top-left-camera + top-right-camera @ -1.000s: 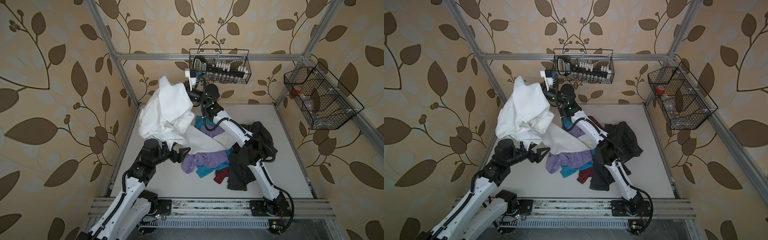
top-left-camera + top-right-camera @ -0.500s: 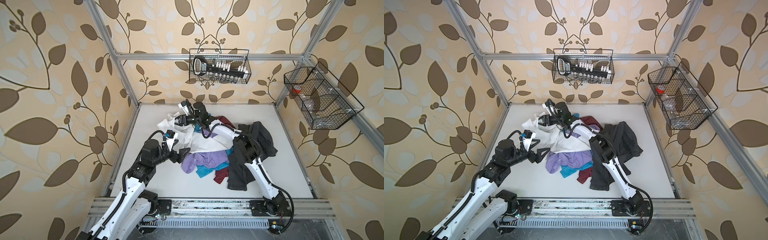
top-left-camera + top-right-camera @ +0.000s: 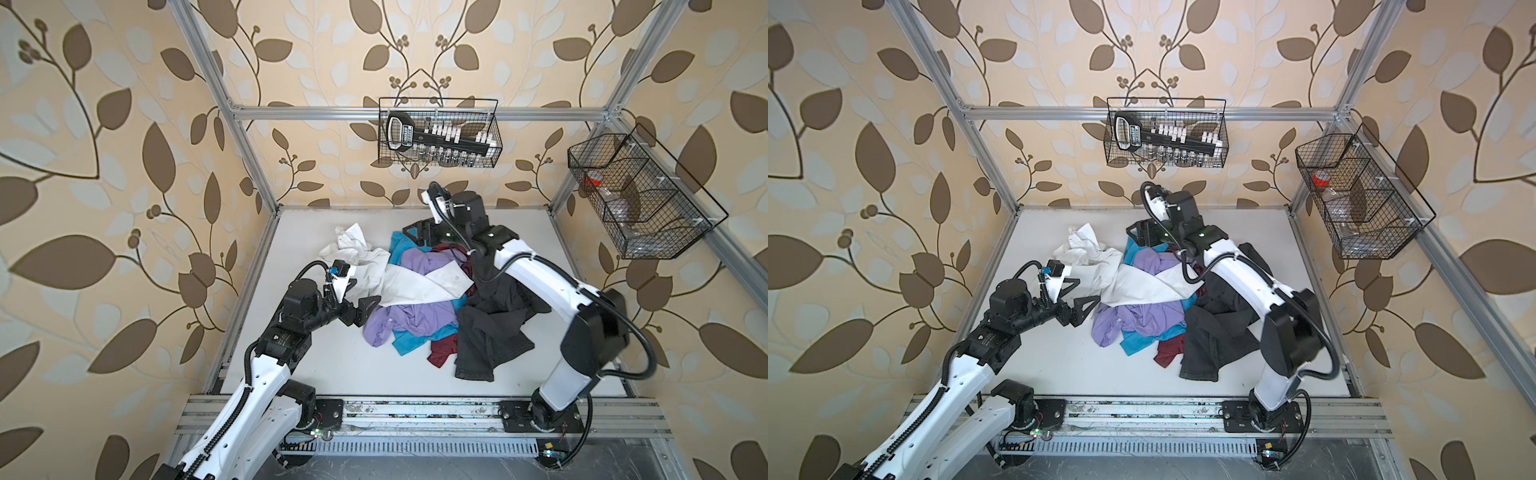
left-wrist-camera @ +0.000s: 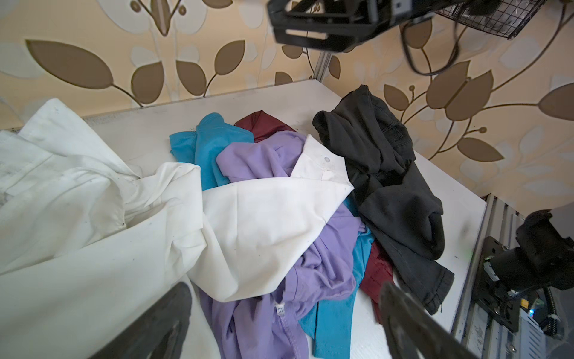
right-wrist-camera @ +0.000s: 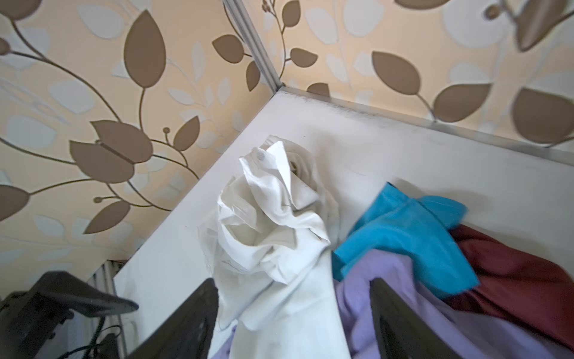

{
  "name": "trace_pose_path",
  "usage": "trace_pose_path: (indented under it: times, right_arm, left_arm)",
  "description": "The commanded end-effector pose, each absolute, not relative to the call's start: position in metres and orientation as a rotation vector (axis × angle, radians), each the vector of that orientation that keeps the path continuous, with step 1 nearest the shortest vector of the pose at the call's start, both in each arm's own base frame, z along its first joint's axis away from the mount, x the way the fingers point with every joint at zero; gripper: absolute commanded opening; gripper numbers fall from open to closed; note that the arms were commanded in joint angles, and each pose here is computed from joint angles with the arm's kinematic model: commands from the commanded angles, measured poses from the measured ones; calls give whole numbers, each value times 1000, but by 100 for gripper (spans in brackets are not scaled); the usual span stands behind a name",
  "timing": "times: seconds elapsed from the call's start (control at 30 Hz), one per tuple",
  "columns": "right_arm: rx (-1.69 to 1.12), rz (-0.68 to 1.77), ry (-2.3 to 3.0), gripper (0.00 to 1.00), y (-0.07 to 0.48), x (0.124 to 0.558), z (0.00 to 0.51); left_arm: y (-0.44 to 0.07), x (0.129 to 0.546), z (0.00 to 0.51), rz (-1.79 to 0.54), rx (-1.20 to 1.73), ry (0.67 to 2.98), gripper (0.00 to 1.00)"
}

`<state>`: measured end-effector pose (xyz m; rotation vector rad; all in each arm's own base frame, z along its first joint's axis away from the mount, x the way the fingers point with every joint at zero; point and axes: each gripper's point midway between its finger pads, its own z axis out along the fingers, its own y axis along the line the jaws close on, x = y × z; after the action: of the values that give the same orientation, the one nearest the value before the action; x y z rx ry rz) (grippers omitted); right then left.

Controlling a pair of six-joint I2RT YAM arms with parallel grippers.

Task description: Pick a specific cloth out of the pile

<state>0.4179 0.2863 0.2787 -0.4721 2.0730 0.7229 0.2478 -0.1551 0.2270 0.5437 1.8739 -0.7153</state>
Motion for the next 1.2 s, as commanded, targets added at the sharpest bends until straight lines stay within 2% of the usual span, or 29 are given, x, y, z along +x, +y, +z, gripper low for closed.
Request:
trace_pose_path:
  times: [0.0,0.17,0.33,0.47,0.67,0.9,1.17]
  right_arm:
    - [-505,484,2392,77,248,384,175]
    - [-515,491,2505,79,229,354,136]
    - [-529,501,2563,91,222,346,114]
    - [-554,591,2584,89,229,341,102]
    - [-574,749,2589,66,244,328,97]
    - [-598,813,2597,45,249,318,93]
    - [-617,847,2591,0,256,315,95]
  left_arm:
    - [-161,246,236,-731,584,1825,94]
    - [-162,246,235,-738,584,1834,94]
    - [-162,247,235,-737,583,1838,94]
    - [-162,247,234,-737,581,1841,95]
    - [-162,248,233,-736,582,1843,95]
    - [-162,248,233,-737,584,1845,95]
    - [-162,247,233,-738,585,1842,95]
